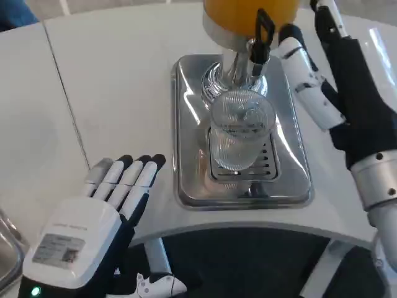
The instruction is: Grasp the cup under the faucet to collect the drink, then remove the cup.
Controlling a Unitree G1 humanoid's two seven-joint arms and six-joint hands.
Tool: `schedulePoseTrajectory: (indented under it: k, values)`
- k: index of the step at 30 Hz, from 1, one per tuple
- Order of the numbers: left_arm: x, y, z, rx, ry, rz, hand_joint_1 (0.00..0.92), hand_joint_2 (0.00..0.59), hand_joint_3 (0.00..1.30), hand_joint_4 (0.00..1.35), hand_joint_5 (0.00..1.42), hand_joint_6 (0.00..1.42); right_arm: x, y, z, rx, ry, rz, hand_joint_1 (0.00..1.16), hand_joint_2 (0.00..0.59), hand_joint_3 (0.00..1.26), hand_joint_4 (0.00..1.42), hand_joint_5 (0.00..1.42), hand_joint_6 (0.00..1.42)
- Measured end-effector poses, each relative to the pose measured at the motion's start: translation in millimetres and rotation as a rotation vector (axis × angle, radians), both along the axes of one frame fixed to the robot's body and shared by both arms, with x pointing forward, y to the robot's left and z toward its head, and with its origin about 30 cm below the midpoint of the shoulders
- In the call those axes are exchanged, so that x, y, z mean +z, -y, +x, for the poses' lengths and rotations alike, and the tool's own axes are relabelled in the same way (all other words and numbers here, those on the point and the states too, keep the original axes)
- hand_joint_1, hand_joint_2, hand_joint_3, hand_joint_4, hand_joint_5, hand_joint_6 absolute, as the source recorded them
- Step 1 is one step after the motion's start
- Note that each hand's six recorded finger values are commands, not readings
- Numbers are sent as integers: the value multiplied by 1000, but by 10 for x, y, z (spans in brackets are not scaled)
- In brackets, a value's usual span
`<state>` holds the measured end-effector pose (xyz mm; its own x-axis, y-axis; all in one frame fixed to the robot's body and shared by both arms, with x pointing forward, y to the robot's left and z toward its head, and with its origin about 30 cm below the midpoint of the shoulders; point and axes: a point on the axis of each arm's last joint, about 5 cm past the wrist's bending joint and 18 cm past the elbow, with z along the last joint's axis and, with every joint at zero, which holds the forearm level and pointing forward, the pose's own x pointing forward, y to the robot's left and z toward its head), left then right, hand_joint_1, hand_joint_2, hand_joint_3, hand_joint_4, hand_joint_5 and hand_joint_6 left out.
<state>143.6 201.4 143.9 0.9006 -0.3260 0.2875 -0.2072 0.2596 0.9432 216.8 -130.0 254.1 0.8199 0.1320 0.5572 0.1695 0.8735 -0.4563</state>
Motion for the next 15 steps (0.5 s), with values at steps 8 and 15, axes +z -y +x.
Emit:
schedulePoseTrajectory:
  k: [8, 15]
  values:
    - [-8, 1, -6, 7, -6, -5, 0, 94, 0, 0, 0, 0, -63, -93, 87, 21, -39, 38, 98, 550, 0, 0, 0, 0]
    - [-5, 0, -3, 8, -4, -5, 0, 101, 0, 0, 0, 0, -27, -172, 148, 69, -37, 30, 98, 550, 0, 0, 0, 0]
